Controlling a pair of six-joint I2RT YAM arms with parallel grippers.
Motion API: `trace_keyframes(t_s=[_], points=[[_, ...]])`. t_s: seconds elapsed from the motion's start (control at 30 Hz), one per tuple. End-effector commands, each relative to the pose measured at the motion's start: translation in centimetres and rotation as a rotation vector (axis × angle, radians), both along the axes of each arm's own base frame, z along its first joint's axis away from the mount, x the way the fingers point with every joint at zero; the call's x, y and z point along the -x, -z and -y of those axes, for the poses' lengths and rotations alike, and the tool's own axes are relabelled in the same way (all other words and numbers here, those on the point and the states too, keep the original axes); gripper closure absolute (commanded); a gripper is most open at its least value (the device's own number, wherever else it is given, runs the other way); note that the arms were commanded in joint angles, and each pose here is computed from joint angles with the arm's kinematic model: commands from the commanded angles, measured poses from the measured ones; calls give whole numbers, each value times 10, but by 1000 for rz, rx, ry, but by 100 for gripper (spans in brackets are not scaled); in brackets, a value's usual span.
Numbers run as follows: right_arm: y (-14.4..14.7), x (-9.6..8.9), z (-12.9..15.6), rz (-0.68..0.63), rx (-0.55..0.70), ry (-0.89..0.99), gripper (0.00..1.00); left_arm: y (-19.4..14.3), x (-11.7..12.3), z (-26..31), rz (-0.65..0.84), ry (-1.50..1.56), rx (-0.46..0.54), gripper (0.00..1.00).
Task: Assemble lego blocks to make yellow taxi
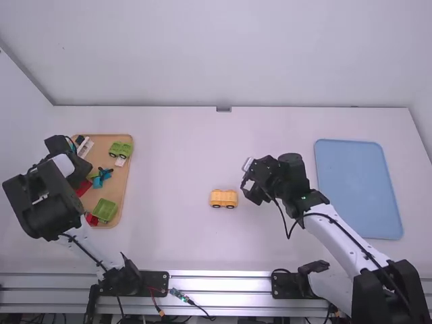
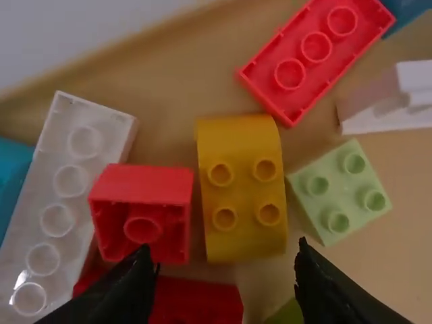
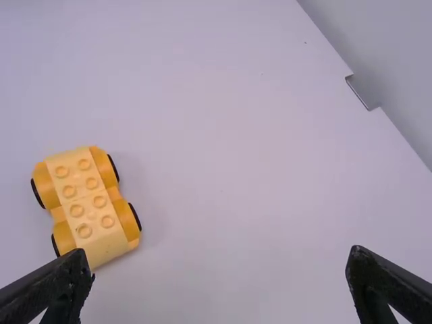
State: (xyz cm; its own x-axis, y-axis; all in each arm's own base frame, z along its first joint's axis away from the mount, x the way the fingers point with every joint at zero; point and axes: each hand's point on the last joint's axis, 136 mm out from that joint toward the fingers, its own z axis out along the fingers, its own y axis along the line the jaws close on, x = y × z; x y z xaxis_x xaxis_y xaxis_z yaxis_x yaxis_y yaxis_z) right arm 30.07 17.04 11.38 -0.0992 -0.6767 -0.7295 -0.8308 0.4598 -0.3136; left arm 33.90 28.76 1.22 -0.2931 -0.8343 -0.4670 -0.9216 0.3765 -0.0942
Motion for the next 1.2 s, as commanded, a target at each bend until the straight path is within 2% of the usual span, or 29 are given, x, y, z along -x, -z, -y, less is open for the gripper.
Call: trace_keyframes(t_s=[0.0,0.27,0.5,0.93,1.17], points=[[-1,3,1,2,-4,1,1,4,6,-5,-18,-50,-14,46],[0,3,1,1,-4,1,1,2,5,-10,-6,-63,-34,46],[0,3,1,-1,-2,1,1,5,7,-3,-23,-59,-9,51],[1,4,1,-6,-1,1,1,-9,-2,0,-40,-37,53,45],[3,5,3,-14,9,8,1,-11,-4,-2,-62,-40,67,47]])
